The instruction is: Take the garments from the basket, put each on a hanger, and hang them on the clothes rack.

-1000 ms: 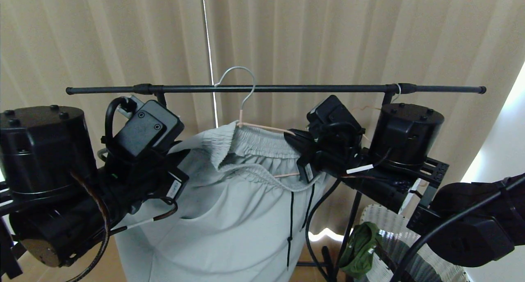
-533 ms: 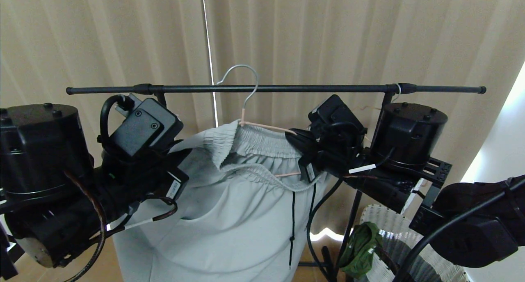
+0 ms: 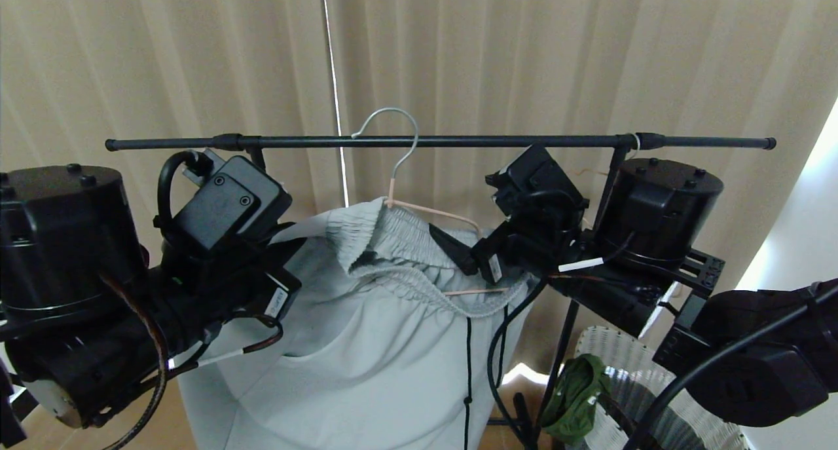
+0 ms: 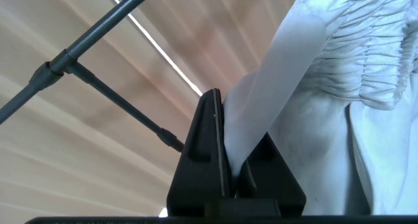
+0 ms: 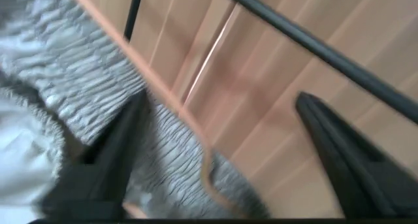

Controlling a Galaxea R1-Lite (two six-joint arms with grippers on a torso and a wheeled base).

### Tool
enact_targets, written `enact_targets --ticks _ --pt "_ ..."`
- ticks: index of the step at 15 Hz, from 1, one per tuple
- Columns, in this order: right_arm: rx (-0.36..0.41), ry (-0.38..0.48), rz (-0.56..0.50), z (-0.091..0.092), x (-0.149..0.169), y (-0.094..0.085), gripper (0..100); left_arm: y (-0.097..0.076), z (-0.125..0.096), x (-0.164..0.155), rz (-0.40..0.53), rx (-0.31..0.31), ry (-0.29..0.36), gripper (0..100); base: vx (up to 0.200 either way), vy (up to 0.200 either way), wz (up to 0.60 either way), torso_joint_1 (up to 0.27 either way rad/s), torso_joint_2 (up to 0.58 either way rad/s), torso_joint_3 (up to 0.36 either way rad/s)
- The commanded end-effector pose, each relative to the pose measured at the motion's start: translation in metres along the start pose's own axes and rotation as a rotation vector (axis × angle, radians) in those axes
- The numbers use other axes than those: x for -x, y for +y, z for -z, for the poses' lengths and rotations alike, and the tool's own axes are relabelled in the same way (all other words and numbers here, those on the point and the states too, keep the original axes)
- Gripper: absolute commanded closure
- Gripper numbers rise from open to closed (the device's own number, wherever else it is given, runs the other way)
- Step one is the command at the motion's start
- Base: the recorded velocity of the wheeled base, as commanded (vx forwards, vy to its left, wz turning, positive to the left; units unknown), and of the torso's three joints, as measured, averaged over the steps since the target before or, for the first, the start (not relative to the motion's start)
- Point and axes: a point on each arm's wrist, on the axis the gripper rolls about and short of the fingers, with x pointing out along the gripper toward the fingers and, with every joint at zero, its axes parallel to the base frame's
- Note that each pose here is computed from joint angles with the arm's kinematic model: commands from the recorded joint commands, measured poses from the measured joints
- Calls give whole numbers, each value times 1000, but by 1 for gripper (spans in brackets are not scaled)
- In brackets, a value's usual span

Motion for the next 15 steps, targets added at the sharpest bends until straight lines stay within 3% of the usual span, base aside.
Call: enact_targets --ticks 1,7,8,15 --pt "1 4 -1 1 -1 1 0 0 0 0 -2 0 -1 100 0 0 0 0 0 0" --pt "0 -13 5 3 -3 1 0 2 -5 14 34 8 -62 100 0 0 0 0 0 0" --pt "0 -14 3 3 -3 2 100 2 -4 15 35 6 -60 100 0 0 0 0 0 0" --pt "0 -15 4 3 -3 1 100 1 -4 14 37 4 -55 100 0 0 0 0 0 0"
